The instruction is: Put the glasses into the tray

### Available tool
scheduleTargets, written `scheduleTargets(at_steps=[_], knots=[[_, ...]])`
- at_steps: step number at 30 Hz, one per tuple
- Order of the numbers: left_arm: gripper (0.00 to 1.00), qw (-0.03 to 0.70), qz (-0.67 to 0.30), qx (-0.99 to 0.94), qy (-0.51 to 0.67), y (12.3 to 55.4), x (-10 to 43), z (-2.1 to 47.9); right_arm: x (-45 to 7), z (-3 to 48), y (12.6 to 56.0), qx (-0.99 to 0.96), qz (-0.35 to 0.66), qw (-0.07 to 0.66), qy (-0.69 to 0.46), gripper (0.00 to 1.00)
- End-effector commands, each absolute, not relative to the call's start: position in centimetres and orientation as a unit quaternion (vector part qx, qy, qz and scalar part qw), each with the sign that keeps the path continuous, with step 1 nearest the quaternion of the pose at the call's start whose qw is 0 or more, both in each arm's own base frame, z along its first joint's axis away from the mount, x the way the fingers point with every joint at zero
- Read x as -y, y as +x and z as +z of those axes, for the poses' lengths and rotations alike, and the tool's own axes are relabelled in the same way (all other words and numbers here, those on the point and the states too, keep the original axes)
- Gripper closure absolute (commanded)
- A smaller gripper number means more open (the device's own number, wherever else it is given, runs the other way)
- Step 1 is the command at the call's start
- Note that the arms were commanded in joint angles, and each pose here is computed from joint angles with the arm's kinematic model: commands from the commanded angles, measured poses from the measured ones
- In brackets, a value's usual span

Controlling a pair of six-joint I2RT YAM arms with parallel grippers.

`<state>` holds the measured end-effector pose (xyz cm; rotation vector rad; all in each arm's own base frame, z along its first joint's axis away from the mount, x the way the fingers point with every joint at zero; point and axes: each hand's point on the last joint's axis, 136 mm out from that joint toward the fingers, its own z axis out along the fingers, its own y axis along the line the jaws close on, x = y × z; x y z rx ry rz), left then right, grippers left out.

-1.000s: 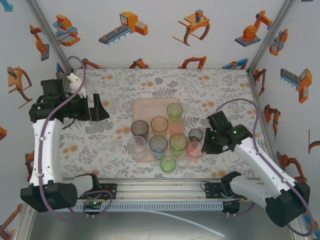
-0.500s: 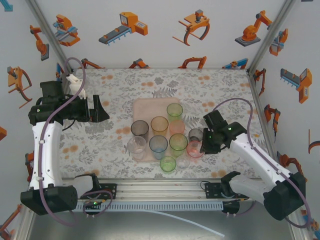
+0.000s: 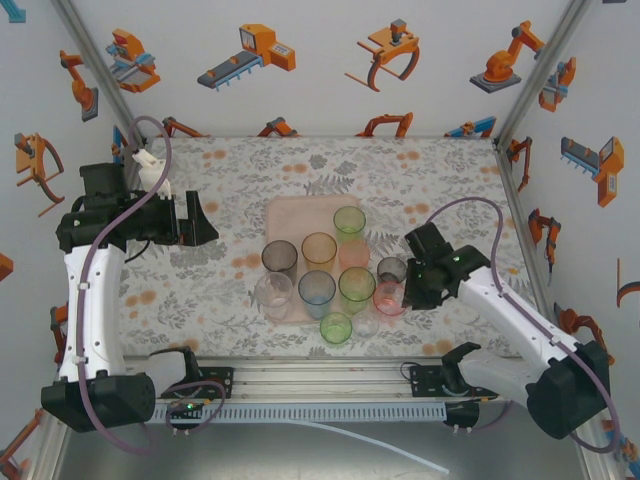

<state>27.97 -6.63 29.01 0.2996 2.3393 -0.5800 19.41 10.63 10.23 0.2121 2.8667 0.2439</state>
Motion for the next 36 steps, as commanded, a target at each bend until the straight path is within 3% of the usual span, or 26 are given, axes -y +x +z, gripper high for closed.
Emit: scheduleTargets(at_steps=[1, 18, 29, 36], knots=[[0.03, 0.358, -0.220, -0.899, 0.124, 27.6, 6.5, 29.4, -10.6, 9.9, 20.0, -0.985, 0.076, 0.134, 0.078, 0.71], [0.03, 0.363, -0.215, -0.898, 0.128, 27.5, 6.5, 29.3, -10.2, 9.8, 20.8, -0.987, 0.044, 0.133, 0.076, 0.83], [0.03, 0.367, -0.215, -0.896, 0.129, 27.3, 6.5, 29.6, -9.9, 10.5, 20.5, -0.988, 0.038, 0.132, 0.071, 1.00], [0.03, 0.369, -0.213, -0.895, 0.129, 27.1, 6.5, 29.8, -9.7, 11.3, 20.3, -0.987, 0.039, 0.136, 0.071, 1.00]])
